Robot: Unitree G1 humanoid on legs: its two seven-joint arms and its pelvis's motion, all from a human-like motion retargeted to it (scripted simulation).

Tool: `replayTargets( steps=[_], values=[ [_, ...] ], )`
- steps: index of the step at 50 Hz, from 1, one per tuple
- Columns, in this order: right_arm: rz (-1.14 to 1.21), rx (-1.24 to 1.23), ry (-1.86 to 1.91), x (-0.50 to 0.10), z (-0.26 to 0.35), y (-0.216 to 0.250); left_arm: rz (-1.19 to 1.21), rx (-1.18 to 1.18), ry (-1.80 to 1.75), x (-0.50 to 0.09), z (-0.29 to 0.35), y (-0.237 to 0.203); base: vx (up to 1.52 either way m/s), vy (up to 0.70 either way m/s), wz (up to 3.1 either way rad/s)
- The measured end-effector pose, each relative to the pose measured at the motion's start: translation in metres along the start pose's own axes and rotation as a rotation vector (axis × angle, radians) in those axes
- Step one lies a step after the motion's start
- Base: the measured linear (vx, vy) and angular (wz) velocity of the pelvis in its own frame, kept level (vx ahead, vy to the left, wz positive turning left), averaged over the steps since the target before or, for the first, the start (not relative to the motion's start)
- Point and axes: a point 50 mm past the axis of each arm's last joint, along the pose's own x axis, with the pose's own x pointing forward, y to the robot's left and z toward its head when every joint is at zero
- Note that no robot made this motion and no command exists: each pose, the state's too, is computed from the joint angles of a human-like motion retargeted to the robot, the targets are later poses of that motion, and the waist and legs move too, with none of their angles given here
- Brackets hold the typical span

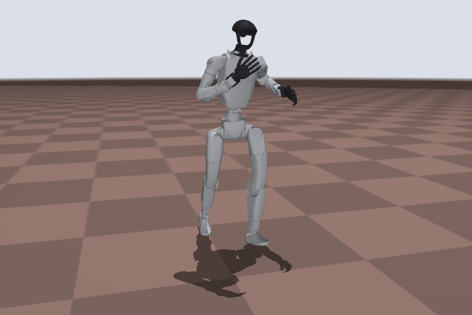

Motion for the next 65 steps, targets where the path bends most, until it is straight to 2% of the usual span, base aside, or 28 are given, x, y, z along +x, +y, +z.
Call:
replayTargets(
  steps=[3, 5, 8, 11, 14, 18, 25, 28, 32, 35, 38, 43, 48, 51, 53, 56, 58, 60, 63, 65],
  values=[
    [-0.002, 0.111, 0.107, -0.011, -0.019, -0.006, 0.02, -0.051, -0.034, 0.003, 0.001, -0.007, 0.99, 0.23, 0.2],
    [-0.113, 0.156, 0.212, -0.033, -0.041, -0.016, 0.027, -0.096, -0.116, 0.019, 0.004, -0.027, 0.96, 0.23, 0.59],
    [-0.39, 0.02, 0.418, -0.084, -0.07, -0.034, 0.031, -0.18, -0.267, 0.067, 0.02, -0.068, 0.9, 0.16, 0.64],
    [-0.585, -0.146, 0.557, -0.131, -0.061, -0.046, 0.019, -0.22, -0.535, 0.114, 0.079, -0.09, 0.84, 0.08, 0.79],
    [-0.61, -0.093, 0.626, -0.16, -0.039, -0.049, -0.004, -0.176, -0.875, 0.133, 0.157, -0.093, 0.85, 0.0, 0.89],
    [-0.546, -0.043, 0.735, -0.178, -0.012, -0.059, 0.019, -0.09, -1.221, 0.126, 0.234, -0.09, 0.88, -0.11, 0.79],
    [-0.652, -0.289, 0.922, -0.201, 0.015, -0.1, -0.074, -0.06, -1.388, 0.123, 0.292, -0.097, 0.9, -0.25, 0.42],
    [-0.63, -0.335, 0.909, -0.192, -0.011, -0.105, -0.062, -0.042, -1.264, 0.138, 0.267, -0.094, 0.88, -0.28, -0.84],
    [-0.431, -0.404, 0.728, -0.121, -0.05, -0.095, -0.026, -0.109, -0.792, 0.158, 0.157, -0.095, 0.87, -0.18, -0.75],
    [-0.35, -0.315, 0.429, -0.053, -0.051, -0.073, -0.057, -0.299, -0.434, 0.126, 0.069, -0.096, 0.85, -0.12, -0.63],
    [-0.34, -0.125, 0.127, -0.006, -0.036, -0.048, -0.081, -0.398, -0.181, 0.076, 0.014, -0.09, 0.87, -0.04, -0.67],
    [-0.207, 0.116, -0.139, 0.033, -0.01, -0.013, -0.166, -0.282, 0.055, 0.016, -0.018, -0.053, 0.89, 0.08, -0.36],
    [0.067, 0.235, -0.09, 0.035, -0.011, 0.013, -0.16, -0.256, 0.205, -0.012, -0.038, -0.028, 0.88, 0.2, 0.93],
    [0.178, 0.194, 0.057, 0.022, -0.028, 0.017, -0.125, -0.257, 0.213, -0.005, -0.05, -0.04, 0.79, 0.2, 2.03],
    [0.115, 0.074, 0.202, 0.006, -0.048, 0.005, -0.105, -0.234, 0.147, 0.024, -0.048, -0.056, 0.71, 0.11, 2.11],
    [-0.152, -0.357, 0.446, -0.048, -0.07, -0.039, -0.132, -0.124, -0.167, 0.1, 0.005, -0.083, 0.67, 0.1, 2.46],
    [-0.315, -0.515, 0.596, -0.097, -0.065, -0.059, -0.17, -0.06, -0.461, 0.136, 0.068, -0.1, 0.65, 0.09, 3.2],
    [-0.482, -0.45, 0.695, -0.141, -0.05, -0.068, -0.175, -0.06, -0.737, 0.148, 0.134, -0.116, 0.65, 0.02, 3.83],
    [-0.67, -0.329, 0.776, -0.188, -0.021, -0.075, -0.104, -0.159, -1.055, 0.135, 0.211, -0.129, 0.65, -0.12, 4.2],
    [-0.742, -0.37, 0.829, -0.208, -0.002, -0.079, -0.088, -0.249, -1.2, 0.121, 0.243, -0.133, 0.62, -0.25, 3.89]
  ],
)
